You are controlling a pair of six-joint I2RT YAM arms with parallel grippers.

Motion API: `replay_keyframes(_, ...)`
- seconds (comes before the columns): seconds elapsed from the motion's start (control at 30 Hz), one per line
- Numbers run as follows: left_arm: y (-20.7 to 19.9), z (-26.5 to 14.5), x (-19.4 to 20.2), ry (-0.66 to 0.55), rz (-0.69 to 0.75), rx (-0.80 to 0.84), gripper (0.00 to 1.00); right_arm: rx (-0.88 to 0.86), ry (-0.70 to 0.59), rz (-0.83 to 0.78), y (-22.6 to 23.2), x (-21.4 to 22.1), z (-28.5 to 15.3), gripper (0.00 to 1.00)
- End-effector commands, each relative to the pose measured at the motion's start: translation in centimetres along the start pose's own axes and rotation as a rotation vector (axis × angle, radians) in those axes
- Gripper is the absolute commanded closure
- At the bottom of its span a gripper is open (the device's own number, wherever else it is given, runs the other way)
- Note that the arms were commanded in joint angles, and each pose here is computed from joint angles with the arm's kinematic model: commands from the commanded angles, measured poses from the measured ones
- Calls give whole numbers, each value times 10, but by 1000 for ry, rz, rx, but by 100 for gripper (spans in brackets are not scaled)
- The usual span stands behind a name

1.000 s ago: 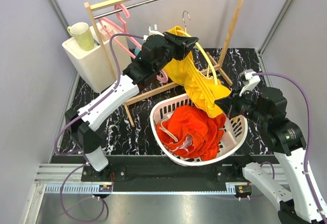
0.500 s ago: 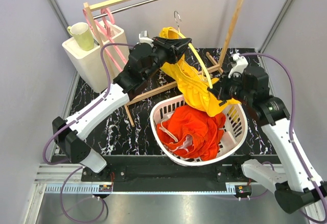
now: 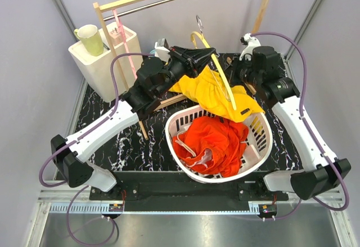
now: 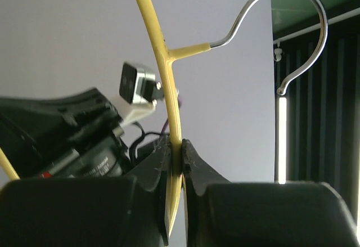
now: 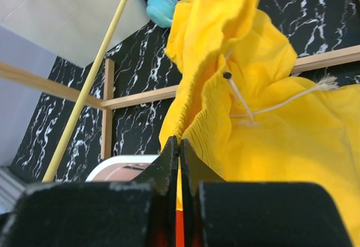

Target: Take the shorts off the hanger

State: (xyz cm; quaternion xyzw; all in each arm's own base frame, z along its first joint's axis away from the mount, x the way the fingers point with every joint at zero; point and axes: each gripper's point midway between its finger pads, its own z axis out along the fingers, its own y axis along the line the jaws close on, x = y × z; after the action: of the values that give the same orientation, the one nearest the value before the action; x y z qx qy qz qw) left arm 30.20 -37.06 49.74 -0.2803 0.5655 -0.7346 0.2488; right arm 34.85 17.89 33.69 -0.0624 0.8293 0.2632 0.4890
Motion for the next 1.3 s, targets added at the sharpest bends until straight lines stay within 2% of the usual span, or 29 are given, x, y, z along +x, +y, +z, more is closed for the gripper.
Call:
replay_keyframes(0.0,-61,-30,23,98,26,203,100,80,-129,10,-12,-48,-8,100)
replay_keyframes(0.07,-69,-36,27,115,71,226,100,111,-149,32,-24,-57,-15,100)
replay_keyframes(0.2,-63,-41,33,142,162,211,100,130,-265,0,-16,-95,-54,100)
replay_keyframes(0.33,-47,-43,33,158,139,188,100,94,-396,-52,9,-135,-100,100)
replay_keyframes(0.57,-35,-39,33,180,143,163,100,-33,-655,-156,65,-197,-192,100)
replay_keyframes(0.8,-34,-39,27,158,144,159,100,-233,-869,-245,122,-236,-260,100)
replay_keyframes(0.97,-38,-42,26,142,150,163,100,-298,-1019,-315,148,-265,-305,100)
replay_keyframes(1.03,-41,-43,25,134,157,169,100,-236,-992,-274,136,-268,-296,100)
replay_keyframes(1.07,-42,-43,24,131,162,169,100,-183,-900,-234,122,-258,-274,100)
replay_keyframes(1.1,-43,-44,23,126,165,173,100,-113,-863,-180,105,-254,-262,100)
replay_keyframes(1.13,-44,-44,22,120,166,175,100,-41,-740,-115,82,-233,-230,100)
replay_keyframes(1.2,-47,-46,21,114,169,183,100,21,-657,-22,62,-207,-212,100)
replay_keyframes(1.23,-46,-46,21,113,169,183,100,61,-539,4,42,-177,-175,100)
replay_keyframes(1.27,-45,-46,20,111,168,184,100,42,-520,17,43,-160,-180,96)
